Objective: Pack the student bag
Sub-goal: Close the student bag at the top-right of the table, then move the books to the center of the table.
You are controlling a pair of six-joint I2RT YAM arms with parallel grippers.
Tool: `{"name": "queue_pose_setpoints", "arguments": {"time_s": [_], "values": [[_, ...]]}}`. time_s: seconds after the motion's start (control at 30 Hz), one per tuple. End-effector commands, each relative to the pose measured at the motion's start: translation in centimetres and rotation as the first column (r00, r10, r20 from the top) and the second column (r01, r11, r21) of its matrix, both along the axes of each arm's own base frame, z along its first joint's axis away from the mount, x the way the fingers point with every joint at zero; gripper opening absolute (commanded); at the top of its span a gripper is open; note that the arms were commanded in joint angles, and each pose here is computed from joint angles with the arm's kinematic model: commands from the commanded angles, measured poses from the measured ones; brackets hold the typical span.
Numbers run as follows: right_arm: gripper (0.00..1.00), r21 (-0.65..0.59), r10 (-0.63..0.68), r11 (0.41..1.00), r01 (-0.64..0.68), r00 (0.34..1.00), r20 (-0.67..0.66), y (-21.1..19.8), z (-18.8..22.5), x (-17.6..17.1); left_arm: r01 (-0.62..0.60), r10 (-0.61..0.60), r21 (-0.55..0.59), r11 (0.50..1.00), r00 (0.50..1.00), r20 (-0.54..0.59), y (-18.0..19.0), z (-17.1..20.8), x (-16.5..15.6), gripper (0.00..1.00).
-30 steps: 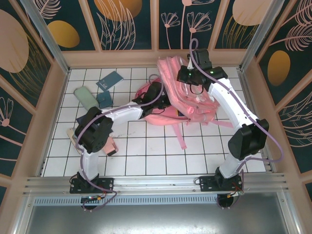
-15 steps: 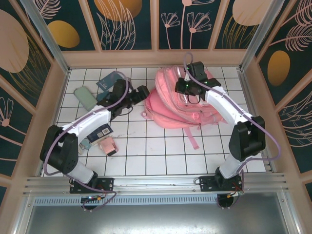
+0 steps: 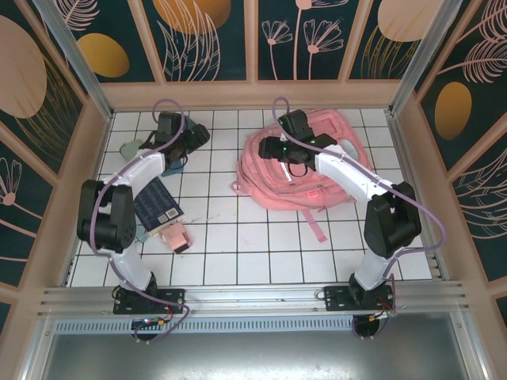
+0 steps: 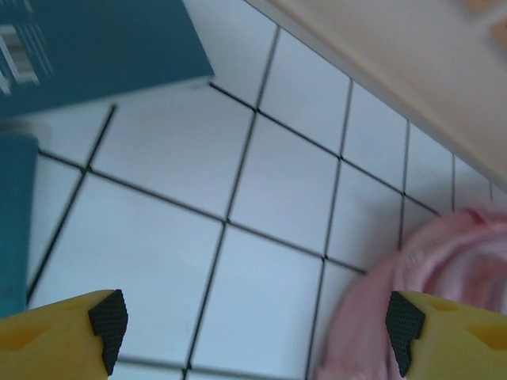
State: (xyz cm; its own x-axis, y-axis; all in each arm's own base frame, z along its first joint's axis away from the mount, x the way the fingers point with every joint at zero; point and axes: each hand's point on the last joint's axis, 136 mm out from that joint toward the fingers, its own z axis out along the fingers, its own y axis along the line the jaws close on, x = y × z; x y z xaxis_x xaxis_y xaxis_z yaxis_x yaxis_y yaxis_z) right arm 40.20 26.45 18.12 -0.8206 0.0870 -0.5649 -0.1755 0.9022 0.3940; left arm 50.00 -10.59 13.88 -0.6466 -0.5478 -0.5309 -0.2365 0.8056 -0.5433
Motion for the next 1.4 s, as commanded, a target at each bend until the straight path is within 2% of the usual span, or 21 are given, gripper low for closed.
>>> {"name": "queue_pose_setpoints", "arguments": {"time_s": [0.0, 0.07, 0.1, 0.13, 0.4, 0.57, 0.67, 0.83, 1.13, 1.3, 1.37], "values": [[0.86, 0.038, -0.003, 0.999, 0.001, 0.999, 0.046, 1.8, 1.9, -0.1, -0.006, 0.006, 0.017, 1.0, 1.0, 0.01, 1.7, -0.6, 2.9, 0.87], [0.88, 0.046, 0.019, 0.999, -0.021, 0.999, 0.042, 2.9, 1.9, -0.8, -0.02, 0.02, 0.007, 1.0, 1.0, 0.005, 2.4, -1.4, 4.5, 0.87], [0.97, 0.044, 0.026, 0.999, -0.028, 0.999, 0.041, 3.5, 1.9, -1.1, -0.022, 0.022, -0.002, 1.0, 1.0, 0.01, 2.6, -1.7, 5.5, 0.87], [0.99, 0.041, 0.032, 0.999, -0.034, 0.999, 0.04, 3.8, 1.8, -1.3, -0.027, 0.027, -0.01, 1.0, 0.999, 0.017, 2.9, -1.8, 6.4, 0.87], [0.99, 0.032, 0.04, 0.999, -0.041, 0.999, 0.026, 5.4, 1.5, -2.3, -0.061, 0.061, -0.068, 0.996, 0.998, -0.004, 4.9, -5.7, 12.6, 0.86], [0.99, 0.023, 0.027, 0.999, -0.028, 0.999, 0.017, 5.2, 1.1, -2.4, -0.058, 0.047, -0.127, 0.99, 0.995, -0.087, 4.4, -8.8, 13.5, 0.83], [0.99, 0.022, 0.027, 0.999, -0.028, 1.0, 0.009, 5.2, 0.7, -2.4, -0.074, 0.048, -0.207, 0.976, 0.991, -0.128, 3.6, -10.1, 12.2, 0.81], [0.99, 0.024, 0.043, 0.999, -0.043, 0.999, 0.002, 5.9, 0.2, -2.1, -0.091, 0.038, -0.327, 0.941, 0.986, -0.165, 1.7, -10.8, 8.2, 0.8], [0.97, 0.048, 0.08, 0.996, -0.079, 0.997, -0.024, 7.3, -0.9, -1.9, -0.1, 0.004, -0.466, 0.879, 0.979, -0.203, -4.9, -10.1, -0.4, 0.81], [0.91, 0.062, 0.084, 0.995, -0.08, 0.995, -0.055, 7.5, -2.2, -2.3, -0.166, 0.048, -0.521, 0.837, 0.971, -0.234, -7.0, -9.7, -5.3, 0.81], [0.82, 0.085, 0.092, 0.993, -0.085, 0.993, -0.075, 7.8, -2.9, -2.7, -0.162, 0.049, -0.538, 0.828, 0.975, -0.218, -7.8, -8.6, -6.5, 0.82]]}}
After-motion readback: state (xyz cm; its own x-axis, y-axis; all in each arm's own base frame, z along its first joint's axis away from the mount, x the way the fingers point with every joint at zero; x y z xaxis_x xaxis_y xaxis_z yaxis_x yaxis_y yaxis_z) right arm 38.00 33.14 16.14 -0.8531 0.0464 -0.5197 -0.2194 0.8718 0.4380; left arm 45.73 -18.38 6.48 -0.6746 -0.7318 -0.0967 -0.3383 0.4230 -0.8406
